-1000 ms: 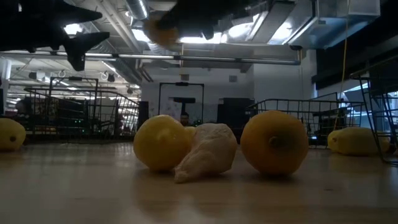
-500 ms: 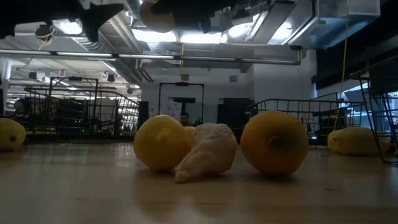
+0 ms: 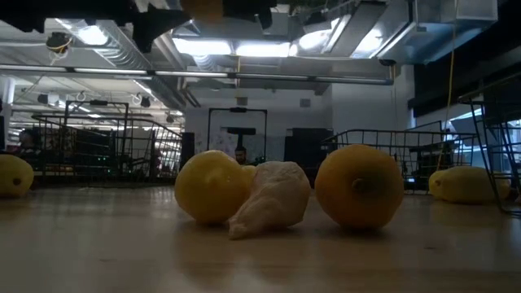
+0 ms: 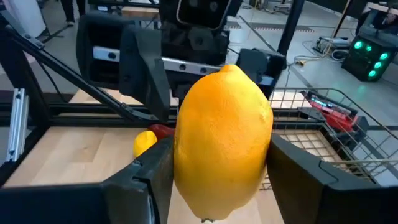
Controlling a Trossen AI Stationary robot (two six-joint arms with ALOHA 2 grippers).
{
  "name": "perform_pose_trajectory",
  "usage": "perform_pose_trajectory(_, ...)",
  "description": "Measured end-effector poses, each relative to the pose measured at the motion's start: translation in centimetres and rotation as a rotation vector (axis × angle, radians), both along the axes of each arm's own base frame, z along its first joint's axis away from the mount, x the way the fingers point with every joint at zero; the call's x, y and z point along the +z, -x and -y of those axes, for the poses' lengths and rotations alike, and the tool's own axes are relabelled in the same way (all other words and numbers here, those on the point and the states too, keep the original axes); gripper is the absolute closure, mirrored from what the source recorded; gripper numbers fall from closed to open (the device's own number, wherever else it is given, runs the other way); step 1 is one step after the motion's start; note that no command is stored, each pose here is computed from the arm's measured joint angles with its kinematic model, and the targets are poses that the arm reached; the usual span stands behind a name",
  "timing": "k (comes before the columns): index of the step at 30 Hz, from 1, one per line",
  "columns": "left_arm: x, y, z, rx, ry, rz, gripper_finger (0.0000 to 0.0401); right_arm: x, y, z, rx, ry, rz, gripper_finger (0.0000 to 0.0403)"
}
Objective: Sort produce into baskets
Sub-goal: Put the yellow lemon into the top left wire basket
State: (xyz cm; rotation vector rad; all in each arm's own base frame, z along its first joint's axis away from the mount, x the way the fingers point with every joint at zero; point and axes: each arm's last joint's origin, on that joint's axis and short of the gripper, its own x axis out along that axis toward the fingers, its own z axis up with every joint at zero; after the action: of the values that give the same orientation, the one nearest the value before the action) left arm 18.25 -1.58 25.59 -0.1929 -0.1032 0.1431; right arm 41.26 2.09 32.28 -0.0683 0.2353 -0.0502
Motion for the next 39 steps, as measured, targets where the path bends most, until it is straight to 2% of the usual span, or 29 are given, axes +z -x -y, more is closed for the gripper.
perform_pose_trajectory(10, 1.1, -2.0, 0.2, 0.006, -0.012, -0.017, 0.0129, 0.1, 0.0, -0.1, 0.024, 0.004, 0.002, 0.0197)
perform_pose_trajectory(14, 1.2, -2.2, 0.3, 0.006, -0.019, -0.021, 0.0149, 0.0, 0.1, -0.1, 0.030, 0.003, -0.006, 0.0197)
perform_pose_trajectory(17, 1.2, -2.2, 0.3, 0.005, -0.022, -0.022, 0.0170, 0.0, 0.1, -0.1, 0.030, 0.002, -0.005, 0.0185)
perform_pose_trajectory(22, 1.3, -2.1, 0.3, 0.005, -0.022, -0.018, 0.0173, 0.1, 0.1, -0.1, 0.027, 0.003, -0.008, 0.0152)
perform_pose_trajectory(27, 1.9, -1.5, 0.2, 0.008, -0.021, 0.003, 0.0162, 1.7, 2.4, 0.0, 0.021, 0.002, -0.080, 0.0131)
perform_pose_trajectory(32, 2.0, -0.4, -0.2, 0.097, -0.030, -0.047, 0.0156, 3.8, 5.7, 0.0, 0.020, -0.017, -0.159, 0.0129)
perform_pose_trajectory(34, 2.3, 0.1, -0.5, 0.166, -0.031, -0.086, 0.0156, 3.6, 6.5, -0.2, 0.017, -0.027, -0.235, 0.0129)
perform_pose_trajectory(39, 4.1, 1.0, -1.2, 0.315, -0.056, -0.283, 0.0154, 1.7, 7.2, -0.1, -0.032, -0.059, -0.399, 0.0128)
